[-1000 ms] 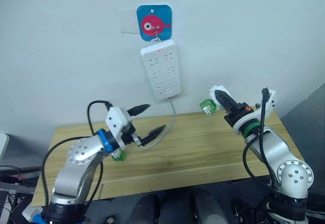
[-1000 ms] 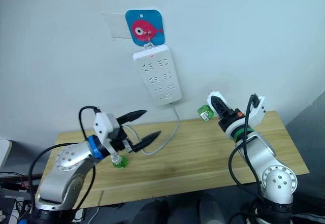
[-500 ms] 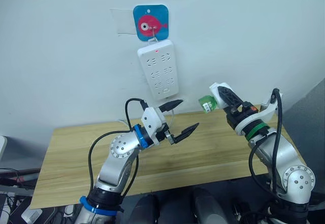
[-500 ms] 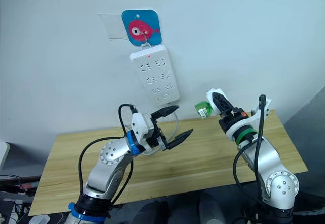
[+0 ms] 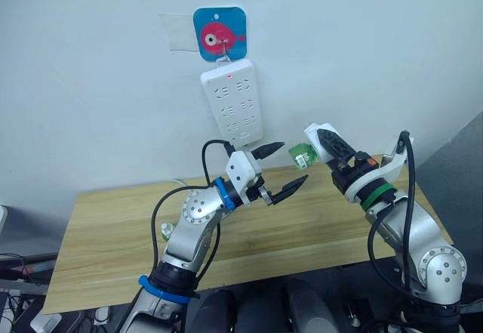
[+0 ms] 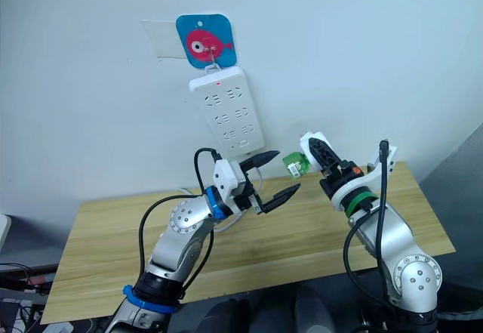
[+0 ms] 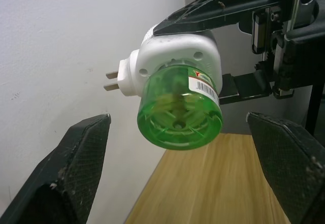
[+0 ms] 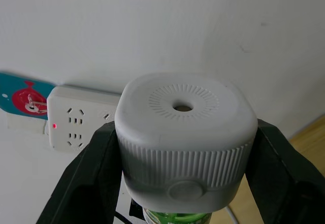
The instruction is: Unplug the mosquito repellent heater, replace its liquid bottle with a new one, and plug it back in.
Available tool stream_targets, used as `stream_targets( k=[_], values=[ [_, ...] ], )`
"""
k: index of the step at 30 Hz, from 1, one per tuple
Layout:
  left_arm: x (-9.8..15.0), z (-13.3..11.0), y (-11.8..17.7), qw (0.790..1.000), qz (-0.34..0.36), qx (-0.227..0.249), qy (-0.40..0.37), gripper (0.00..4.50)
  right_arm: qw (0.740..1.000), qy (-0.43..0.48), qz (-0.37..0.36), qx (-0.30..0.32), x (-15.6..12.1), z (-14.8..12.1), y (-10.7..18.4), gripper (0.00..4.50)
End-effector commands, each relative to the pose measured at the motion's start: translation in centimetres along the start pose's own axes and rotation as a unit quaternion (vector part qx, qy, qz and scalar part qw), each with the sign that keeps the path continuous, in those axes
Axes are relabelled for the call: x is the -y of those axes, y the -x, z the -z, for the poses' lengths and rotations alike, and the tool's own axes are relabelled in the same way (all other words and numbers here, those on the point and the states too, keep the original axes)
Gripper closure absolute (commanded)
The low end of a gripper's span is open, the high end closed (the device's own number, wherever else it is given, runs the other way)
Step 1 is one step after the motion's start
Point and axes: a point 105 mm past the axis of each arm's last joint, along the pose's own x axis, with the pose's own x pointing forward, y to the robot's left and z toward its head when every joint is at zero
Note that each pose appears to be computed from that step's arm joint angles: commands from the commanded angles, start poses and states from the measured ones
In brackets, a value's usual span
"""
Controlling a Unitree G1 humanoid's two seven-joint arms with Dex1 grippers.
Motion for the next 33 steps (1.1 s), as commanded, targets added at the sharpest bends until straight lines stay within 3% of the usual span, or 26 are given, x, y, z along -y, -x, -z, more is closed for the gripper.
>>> stream_targets(
  k=[1, 12, 15, 20, 21, 32, 33],
  values=[
    [0.29, -1.26, -0.98, 0.999, 0.009, 0.025, -0.019, 0.01, 0.999, 0.007, -0.038, 0.004, -1.78, 0.03, 0.44, 1.59],
    [0.23, -1.26, -1.40, 0.999, 0.005, 0.030, -0.018, 0.01, 0.999, 0.009, -0.038, 0.008, -2.04, -0.04, 0.44, 1.59],
    [0.34, -1.14, -1.30, 0.999, 0.014, 0.029, -0.016, 0.57, 0.999, 0.010, -0.038, 0.008, -2.08, -0.03, 0.42, 1.59],
    [0.27, -1.12, -1.42, 0.999, 0.015, 0.030, -0.014, 2.11, 0.999, 0.011, -0.039, 0.005, -2.20, 0.11, 0.39, 1.59],
    [0.25, -1.10, -1.45, 0.999, 0.015, 0.030, -0.014, 2.23, 0.999, 0.010, -0.040, 0.004, -2.24, 0.13, 0.40, 1.59],
    [-0.17, -0.82, -1.38, 0.999, 0.010, 0.021, -0.022, 2.23, 0.999, 0.009, -0.041, -0.002, -2.24, 0.42, 0.35, 1.59],
    [-0.23, -0.82, -1.35, 0.999, 0.012, 0.021, -0.024, 2.23, 0.999, 0.009, -0.040, -0.003, -2.17, 0.48, 0.36, 1.24]
  ],
)
